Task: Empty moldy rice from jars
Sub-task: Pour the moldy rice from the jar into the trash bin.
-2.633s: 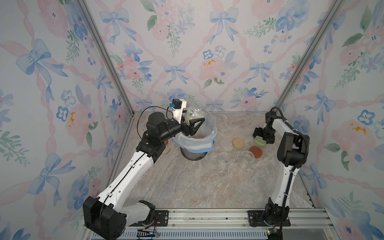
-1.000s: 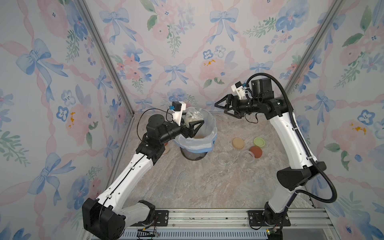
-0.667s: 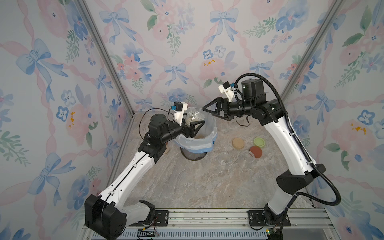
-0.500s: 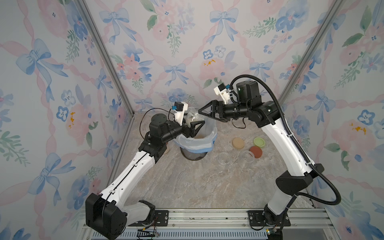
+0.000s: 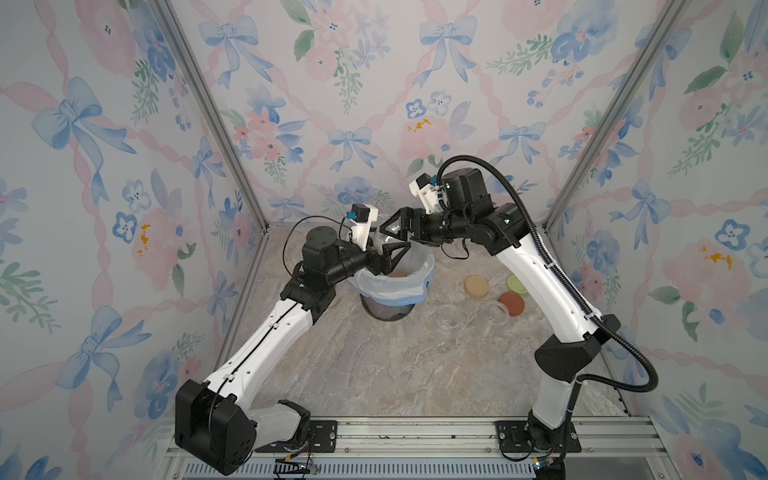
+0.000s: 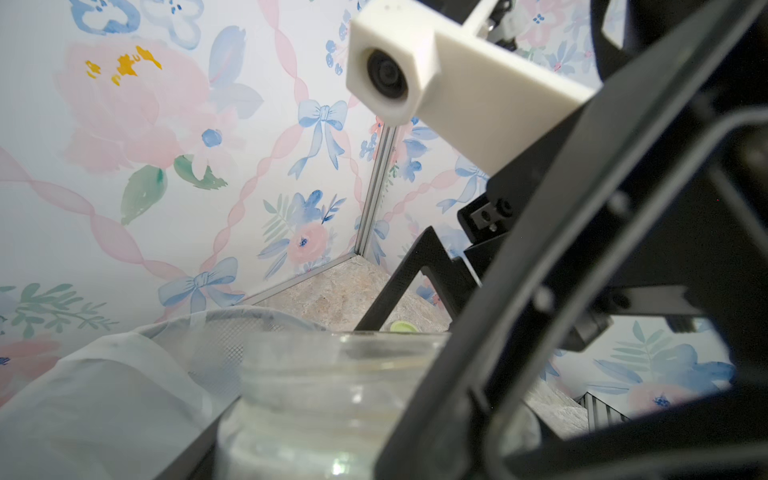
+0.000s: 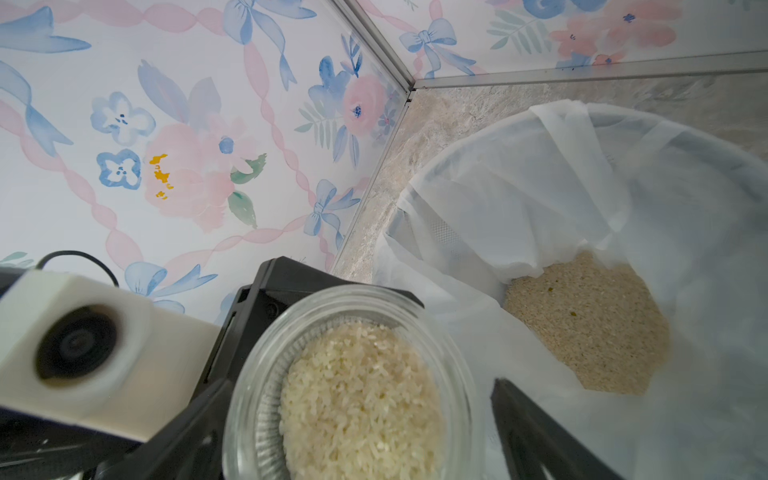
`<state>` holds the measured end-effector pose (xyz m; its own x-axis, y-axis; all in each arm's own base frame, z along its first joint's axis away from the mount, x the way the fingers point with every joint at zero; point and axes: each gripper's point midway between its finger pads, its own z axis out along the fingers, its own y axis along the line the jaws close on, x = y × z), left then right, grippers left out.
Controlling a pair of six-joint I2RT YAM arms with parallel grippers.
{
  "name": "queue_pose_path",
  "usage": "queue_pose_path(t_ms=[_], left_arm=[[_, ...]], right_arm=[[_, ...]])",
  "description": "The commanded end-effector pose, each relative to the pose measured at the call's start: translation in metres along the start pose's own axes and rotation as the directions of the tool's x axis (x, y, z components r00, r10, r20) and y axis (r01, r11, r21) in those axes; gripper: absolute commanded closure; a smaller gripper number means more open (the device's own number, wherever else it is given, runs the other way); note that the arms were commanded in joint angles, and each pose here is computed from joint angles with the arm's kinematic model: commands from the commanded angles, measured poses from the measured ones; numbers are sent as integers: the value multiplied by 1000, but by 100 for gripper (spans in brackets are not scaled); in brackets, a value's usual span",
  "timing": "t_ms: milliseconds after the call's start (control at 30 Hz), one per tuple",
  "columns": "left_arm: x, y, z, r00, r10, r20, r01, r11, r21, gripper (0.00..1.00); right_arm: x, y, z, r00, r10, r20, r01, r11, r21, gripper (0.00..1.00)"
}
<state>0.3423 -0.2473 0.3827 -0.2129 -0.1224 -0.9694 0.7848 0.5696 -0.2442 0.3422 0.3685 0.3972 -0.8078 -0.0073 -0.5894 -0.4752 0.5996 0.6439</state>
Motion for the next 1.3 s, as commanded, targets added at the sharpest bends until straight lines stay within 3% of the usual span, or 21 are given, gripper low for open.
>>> queue_pose_path(t_ms=[0, 100, 233, 333, 467, 533, 600, 667, 767, 900, 1100, 1267], left_arm=[[-36, -11, -3, 992, 73, 103, -76, 997, 29, 100], [-37, -9, -3, 991, 77, 106, -80, 996, 25, 100], [-36, -8, -1, 991, 78, 106, -81, 996, 23, 100], [-38, -7, -1, 990, 85, 115, -88, 996, 14, 100], [-41, -4, -1, 987, 97, 125, -98, 995, -3, 100], [-44, -3, -1, 985, 104, 134, -104, 995, -9, 99], [-44, -2, -1, 985, 106, 138, -105, 994, -14, 85], [-43, -1, 0, 984, 109, 144, -108, 994, -18, 61], [-42, 1, 1, 982, 112, 150, -110, 994, -20, 33], [-42, 4, 3, 981, 116, 155, -113, 993, -27, 3], [-46, 6, 1, 965, 127, 231, -122, 992, -34, 2], [-66, -3, -16, 907, 129, 401, -131, 991, -24, 2]], right_arm=[[-1, 3, 4, 1000, -8, 3, 8, 1000, 5, 2], [1, 1, 7, 1000, -5, -7, 5, 1000, 7, 3], [3, -1, 9, 1000, -1, -17, 1, 1000, 7, 16], [4, -1, 10, 1000, -2, -28, 2, 1000, 0, 34], [1, 2, 7, 1000, 11, -24, -12, 1000, -18, 76], [-5, 6, 4, 1000, 22, -14, -23, 999, -38, 91], [-10, 11, 2, 999, 51, -12, -51, 996, -68, 99], [-16, 17, -1, 996, 90, -8, -91, 990, -109, 100], [-26, 27, -6, 991, 132, 8, -129, 979, -161, 100], [-39, 34, -14, 982, 188, 22, -179, 958, -224, 100], [-50, 53, -19, 969, 246, 2, -231, 913, -337, 100], [-54, 64, -22, 959, 281, -22, -266, 877, -400, 100]])
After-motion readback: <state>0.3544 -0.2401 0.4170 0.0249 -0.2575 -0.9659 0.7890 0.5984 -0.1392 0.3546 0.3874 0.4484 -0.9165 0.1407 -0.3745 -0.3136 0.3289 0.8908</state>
